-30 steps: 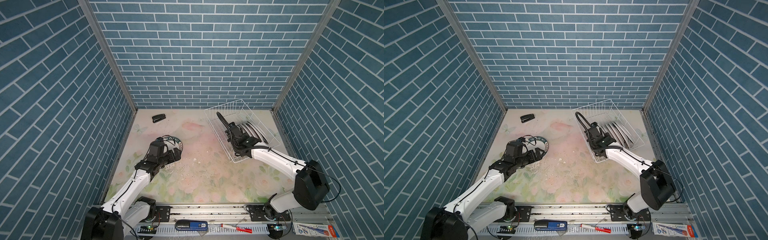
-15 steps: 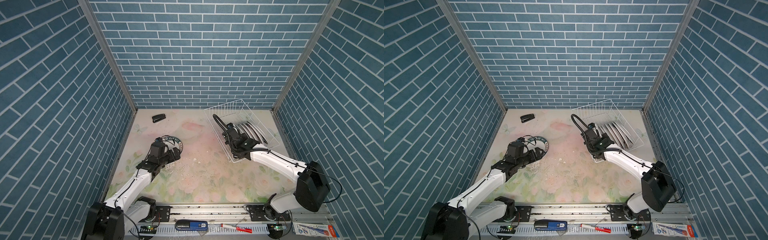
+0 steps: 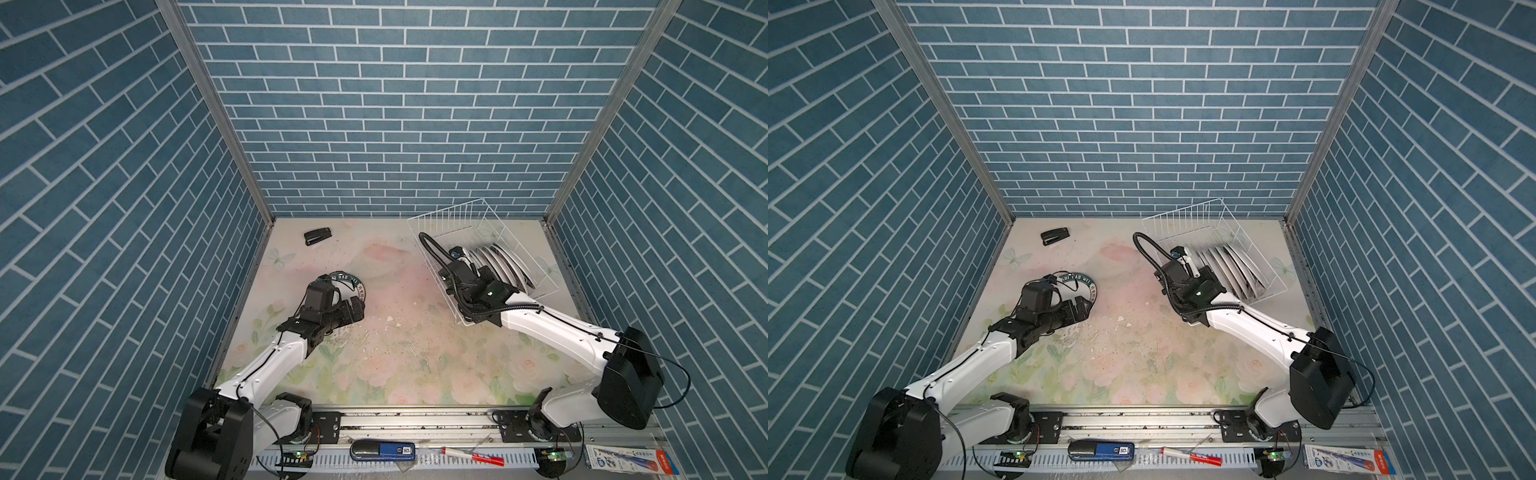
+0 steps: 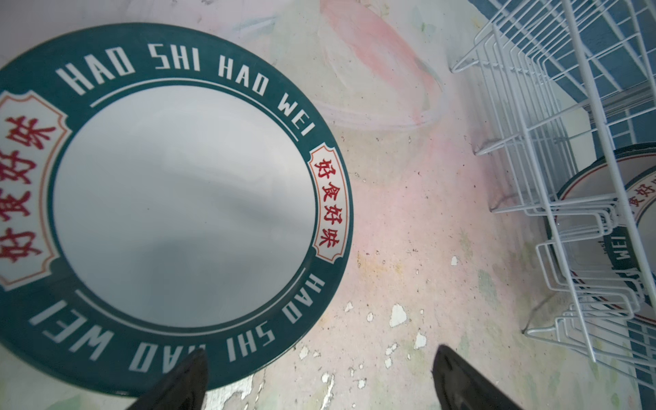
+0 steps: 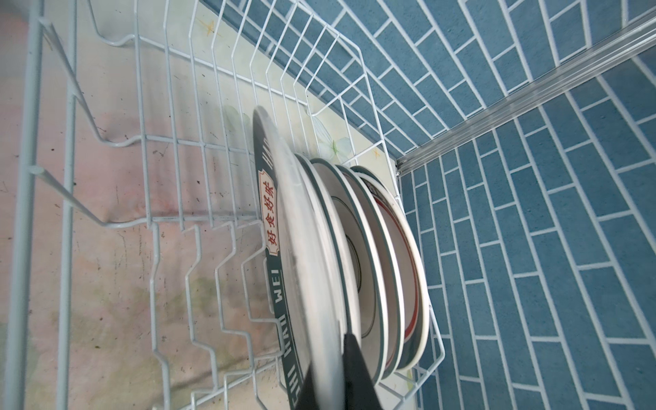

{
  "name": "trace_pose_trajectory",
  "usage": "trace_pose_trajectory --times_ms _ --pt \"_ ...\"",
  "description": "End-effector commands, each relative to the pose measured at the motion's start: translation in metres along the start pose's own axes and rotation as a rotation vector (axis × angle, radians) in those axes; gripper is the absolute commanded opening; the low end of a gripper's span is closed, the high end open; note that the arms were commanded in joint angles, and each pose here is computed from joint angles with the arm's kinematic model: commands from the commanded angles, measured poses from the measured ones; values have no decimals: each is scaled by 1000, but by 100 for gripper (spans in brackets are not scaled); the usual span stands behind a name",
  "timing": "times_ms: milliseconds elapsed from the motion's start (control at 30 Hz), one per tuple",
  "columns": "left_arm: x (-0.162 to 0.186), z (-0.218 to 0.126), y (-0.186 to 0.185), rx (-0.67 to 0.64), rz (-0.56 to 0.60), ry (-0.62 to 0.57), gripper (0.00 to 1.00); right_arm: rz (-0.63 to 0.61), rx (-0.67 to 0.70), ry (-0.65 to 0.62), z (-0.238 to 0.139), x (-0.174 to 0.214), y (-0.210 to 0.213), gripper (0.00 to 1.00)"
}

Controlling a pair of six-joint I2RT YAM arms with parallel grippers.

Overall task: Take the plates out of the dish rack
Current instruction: 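Lift the left gripper while the right gripper reaches into the rack plates, then grasp the next green-rimmed plate with the right gripper and lift it out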

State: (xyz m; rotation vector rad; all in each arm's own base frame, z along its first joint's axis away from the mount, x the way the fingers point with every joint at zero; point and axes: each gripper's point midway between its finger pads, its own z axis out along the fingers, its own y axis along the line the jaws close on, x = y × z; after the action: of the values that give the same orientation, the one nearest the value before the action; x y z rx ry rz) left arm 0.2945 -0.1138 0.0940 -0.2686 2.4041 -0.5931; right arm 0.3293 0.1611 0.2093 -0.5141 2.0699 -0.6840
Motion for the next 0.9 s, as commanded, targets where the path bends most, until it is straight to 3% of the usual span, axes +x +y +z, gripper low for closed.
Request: trace_pose_trajectory --times_ms 0,533,667,867 --pt "-7 -4 -10 33 32 -24 99 157 -101 -127 -31 -46 -5 0" --pt "-10 -6 -30 127 54 -44 99 247 -221 -247 -69 -65 -6 0" --pt "-9 -10 -48 198 83 -48 99 352 -287 -291 -80 -67 -11 0" --pt "-9 -16 -75 298 116 -65 99 591 -522 -396 -105 -71 -9 0"
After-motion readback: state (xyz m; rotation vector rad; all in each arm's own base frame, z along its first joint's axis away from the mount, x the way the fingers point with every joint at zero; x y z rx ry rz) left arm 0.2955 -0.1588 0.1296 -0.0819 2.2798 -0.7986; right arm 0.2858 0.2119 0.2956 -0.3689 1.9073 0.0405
